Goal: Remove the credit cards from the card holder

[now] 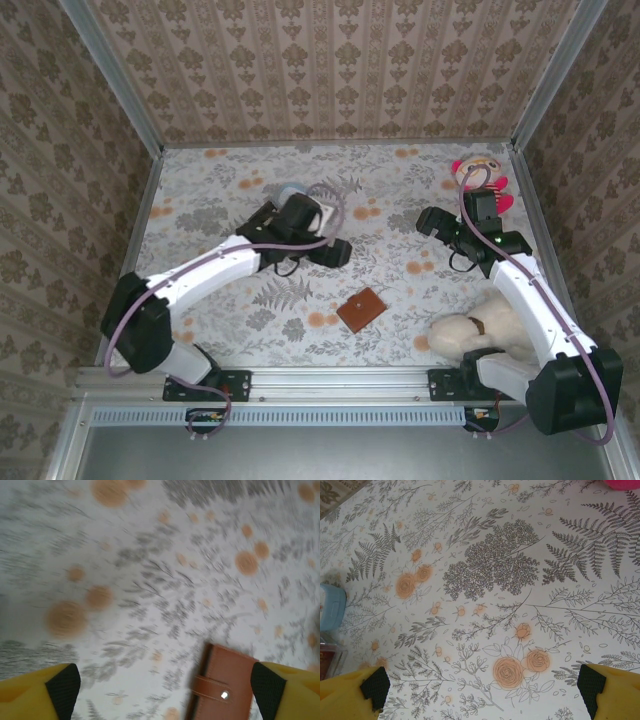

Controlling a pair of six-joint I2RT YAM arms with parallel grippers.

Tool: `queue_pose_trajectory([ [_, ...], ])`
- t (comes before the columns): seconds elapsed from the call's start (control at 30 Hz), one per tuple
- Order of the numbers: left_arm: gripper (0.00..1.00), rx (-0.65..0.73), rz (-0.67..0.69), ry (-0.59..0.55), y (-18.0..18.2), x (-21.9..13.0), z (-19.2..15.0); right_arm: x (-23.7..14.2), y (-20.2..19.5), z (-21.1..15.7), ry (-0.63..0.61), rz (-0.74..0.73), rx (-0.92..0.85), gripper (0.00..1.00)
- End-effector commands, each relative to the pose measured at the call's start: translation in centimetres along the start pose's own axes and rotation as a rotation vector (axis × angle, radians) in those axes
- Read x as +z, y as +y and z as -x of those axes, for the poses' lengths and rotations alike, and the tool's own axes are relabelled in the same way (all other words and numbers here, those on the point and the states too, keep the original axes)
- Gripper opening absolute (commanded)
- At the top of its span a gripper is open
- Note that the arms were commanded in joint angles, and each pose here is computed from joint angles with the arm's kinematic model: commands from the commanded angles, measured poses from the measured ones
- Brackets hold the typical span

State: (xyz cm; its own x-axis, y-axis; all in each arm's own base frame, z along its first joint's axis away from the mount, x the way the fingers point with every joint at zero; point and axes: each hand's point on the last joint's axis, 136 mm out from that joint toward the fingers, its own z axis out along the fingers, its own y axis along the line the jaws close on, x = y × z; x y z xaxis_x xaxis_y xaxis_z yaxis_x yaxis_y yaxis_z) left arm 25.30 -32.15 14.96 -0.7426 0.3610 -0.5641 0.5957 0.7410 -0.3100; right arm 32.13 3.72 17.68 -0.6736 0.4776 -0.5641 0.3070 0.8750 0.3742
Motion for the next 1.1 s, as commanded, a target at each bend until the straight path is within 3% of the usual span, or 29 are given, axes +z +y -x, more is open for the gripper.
queue_pose_trajectory([
  [0.0,0.86,0.067,-0.048,0.164,-2.1,1.5,-3.9,0.2,-0.3,-0.7,0.031,-0.017,0.01,1.0],
  [0.17,0.83,0.1,-0.086,0.287,-3.9,3.6,-7.0,0.5,-0.4,-0.8,0.036,-0.023,0.013,1.0],
  [0.53,0.8,0.209,-0.108,0.397,-6.0,6.8,-9.6,0.6,-1.0,-1.1,0.036,-0.046,0.013,1.0],
  [1.07,0.85,0.401,0.141,0.518,-1.0,8.4,-11.6,0.9,-1.5,-1.2,0.036,-0.069,0.01,1.0],
])
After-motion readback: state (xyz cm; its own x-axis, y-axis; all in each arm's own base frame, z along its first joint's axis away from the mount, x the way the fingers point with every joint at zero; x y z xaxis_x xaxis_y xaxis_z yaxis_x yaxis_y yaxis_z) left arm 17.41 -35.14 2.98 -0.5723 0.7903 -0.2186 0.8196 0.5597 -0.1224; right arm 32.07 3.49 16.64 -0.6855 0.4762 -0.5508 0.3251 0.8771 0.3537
